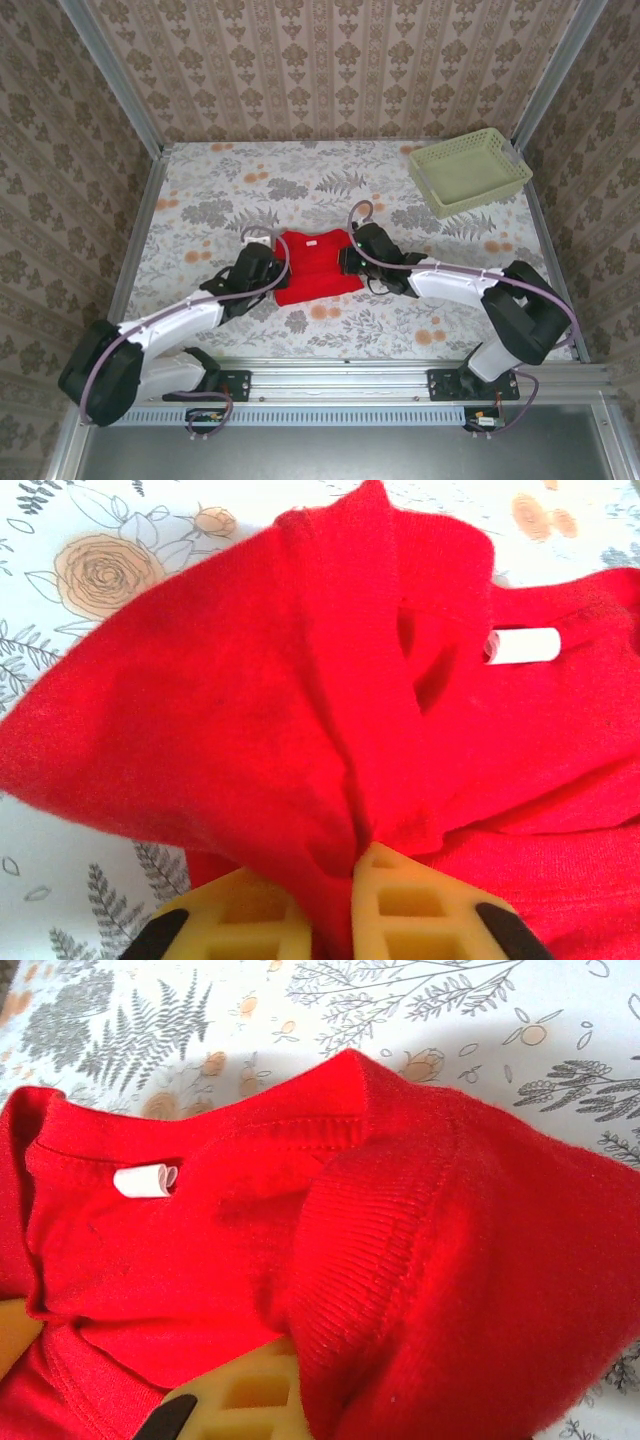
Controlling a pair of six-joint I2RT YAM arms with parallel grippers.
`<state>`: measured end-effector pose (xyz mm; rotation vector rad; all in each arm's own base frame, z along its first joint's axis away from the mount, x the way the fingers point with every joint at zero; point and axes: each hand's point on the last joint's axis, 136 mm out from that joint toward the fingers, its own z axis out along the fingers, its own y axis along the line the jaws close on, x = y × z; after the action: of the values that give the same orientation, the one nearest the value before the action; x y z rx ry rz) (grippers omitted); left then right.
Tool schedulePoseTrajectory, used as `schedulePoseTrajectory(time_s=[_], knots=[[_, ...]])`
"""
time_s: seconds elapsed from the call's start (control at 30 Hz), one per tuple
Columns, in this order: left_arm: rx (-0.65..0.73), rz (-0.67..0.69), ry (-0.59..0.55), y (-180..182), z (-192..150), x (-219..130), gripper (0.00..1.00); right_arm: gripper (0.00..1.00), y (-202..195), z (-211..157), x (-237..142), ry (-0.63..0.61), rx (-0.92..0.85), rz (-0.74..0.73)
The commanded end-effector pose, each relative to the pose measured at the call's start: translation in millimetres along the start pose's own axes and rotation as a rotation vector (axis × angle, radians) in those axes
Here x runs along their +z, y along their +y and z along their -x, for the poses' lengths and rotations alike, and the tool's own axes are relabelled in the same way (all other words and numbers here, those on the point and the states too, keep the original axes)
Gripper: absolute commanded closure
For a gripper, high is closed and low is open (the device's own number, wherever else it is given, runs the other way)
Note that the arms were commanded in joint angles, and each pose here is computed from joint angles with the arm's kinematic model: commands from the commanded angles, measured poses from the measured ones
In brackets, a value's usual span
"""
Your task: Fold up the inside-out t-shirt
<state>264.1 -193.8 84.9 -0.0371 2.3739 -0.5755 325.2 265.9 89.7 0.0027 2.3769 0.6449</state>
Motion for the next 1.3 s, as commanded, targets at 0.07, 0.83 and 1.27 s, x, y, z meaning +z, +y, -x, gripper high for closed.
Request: schedulePoseTrajectory(time_s=[0.07, 0.83, 1.27], knots=[[-0.035, 0.208, 0.107, 38.1, -4.3, 11.9, 0.68, 0.78, -38.8, 6.8, 11.5, 0.022, 0.028, -0.201], [0.119, 0.269, 0.321, -40.2, -39.0, 32.5, 0.33, 0.23, -95.0, 0.0, -93.0, -0.026, 0.112, -0.405], [0.149, 0.666, 0.375, 135.4, 73.3, 23.1, 0.24, 0.19, -114.7, 10.7, -132.5, -0.116, 0.163, -0.397]])
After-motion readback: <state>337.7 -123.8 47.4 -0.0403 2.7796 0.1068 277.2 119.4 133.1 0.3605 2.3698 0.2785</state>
